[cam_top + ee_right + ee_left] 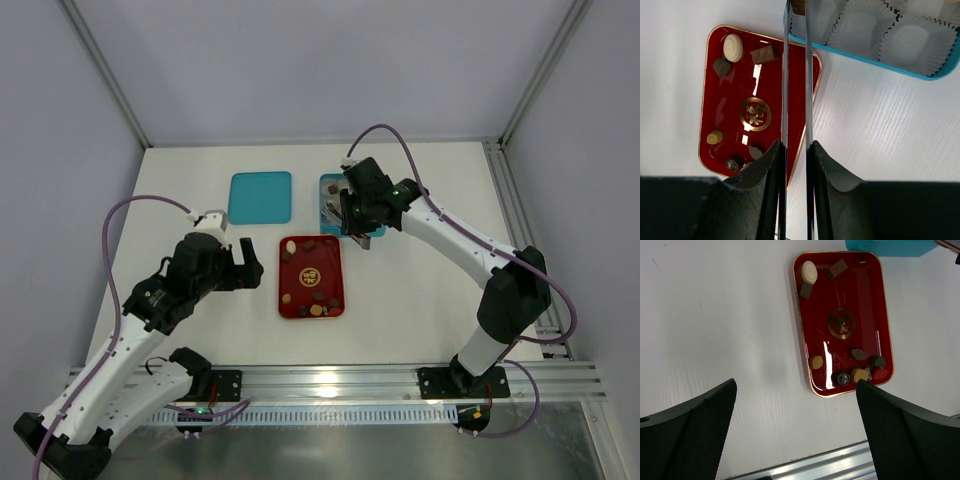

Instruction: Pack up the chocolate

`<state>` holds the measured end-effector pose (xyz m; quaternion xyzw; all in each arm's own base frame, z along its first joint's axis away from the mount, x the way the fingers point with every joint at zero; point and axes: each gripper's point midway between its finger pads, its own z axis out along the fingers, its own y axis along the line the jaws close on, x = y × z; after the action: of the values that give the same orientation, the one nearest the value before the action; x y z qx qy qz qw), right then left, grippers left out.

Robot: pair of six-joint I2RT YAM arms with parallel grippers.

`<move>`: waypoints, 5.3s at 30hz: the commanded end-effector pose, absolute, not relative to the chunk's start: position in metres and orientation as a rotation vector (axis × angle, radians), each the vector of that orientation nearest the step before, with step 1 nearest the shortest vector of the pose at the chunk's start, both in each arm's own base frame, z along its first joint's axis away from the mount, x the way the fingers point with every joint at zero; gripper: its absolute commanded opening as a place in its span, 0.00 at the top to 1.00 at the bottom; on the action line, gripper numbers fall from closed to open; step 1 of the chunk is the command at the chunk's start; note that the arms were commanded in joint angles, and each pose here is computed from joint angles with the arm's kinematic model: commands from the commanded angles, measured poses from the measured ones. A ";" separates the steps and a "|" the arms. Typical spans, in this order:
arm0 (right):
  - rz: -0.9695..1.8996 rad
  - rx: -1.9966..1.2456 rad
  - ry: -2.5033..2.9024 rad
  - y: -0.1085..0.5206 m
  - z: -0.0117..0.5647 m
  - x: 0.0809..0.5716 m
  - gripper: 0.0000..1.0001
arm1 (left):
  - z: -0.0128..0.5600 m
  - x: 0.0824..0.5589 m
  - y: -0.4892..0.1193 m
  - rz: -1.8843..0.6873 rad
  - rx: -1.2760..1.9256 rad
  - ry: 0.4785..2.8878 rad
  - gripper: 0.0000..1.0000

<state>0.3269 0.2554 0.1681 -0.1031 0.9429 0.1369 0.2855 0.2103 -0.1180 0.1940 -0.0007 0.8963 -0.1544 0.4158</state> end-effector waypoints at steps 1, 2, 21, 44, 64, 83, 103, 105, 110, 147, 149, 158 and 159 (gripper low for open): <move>0.396 -0.295 2.490 0.260 0.168 0.332 0.85 | 0.199 0.215 -0.119 -0.383 -0.002 2.224 0.00; 0.396 -0.294 2.492 0.260 0.166 0.333 0.85 | 0.198 0.215 -0.118 -0.378 -0.002 2.225 0.00; 0.387 -0.288 2.507 0.252 0.155 0.328 0.82 | 0.199 0.215 -0.118 -0.380 -0.003 2.222 0.00; 0.400 -0.283 2.491 0.253 0.163 0.330 0.75 | 0.199 0.215 -0.117 -0.377 -0.007 2.219 0.00; 0.395 -0.283 2.481 0.252 0.171 0.331 0.70 | 0.199 0.215 -0.117 -0.378 -0.006 2.221 0.00; 0.394 -0.276 2.473 0.252 0.175 0.334 0.66 | 0.200 0.214 -0.117 -0.381 -0.008 2.217 0.00; 0.390 -0.275 2.468 0.251 0.180 0.336 0.66 | 0.201 0.214 -0.117 -0.384 -0.007 2.215 0.00; 0.390 -0.275 2.468 0.251 0.180 0.336 0.66 | 0.201 0.214 -0.118 -0.386 -0.007 2.215 0.00; 0.395 -0.276 2.467 0.251 0.180 0.335 0.65 | 0.201 0.214 -0.117 -0.385 -0.005 2.213 0.00; 0.405 0.041 2.323 0.142 0.246 0.373 0.62 | 0.199 0.214 -0.119 -0.387 0.006 2.225 0.00; 0.361 0.091 2.308 0.123 0.246 0.378 0.62 | 0.198 0.214 -0.120 -0.390 0.009 2.230 0.00; 0.138 0.337 2.327 0.029 0.207 0.408 0.62 | 0.200 0.213 -0.121 -0.399 0.016 2.224 0.00; 0.101 0.352 2.331 0.020 0.202 0.410 0.61 | 0.201 0.212 -0.121 -0.404 0.019 2.222 0.00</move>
<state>0.3943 0.0459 0.2076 0.1267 0.9196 0.0792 0.3633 0.2104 -0.1181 0.1930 0.0001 0.8972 -0.1534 0.4142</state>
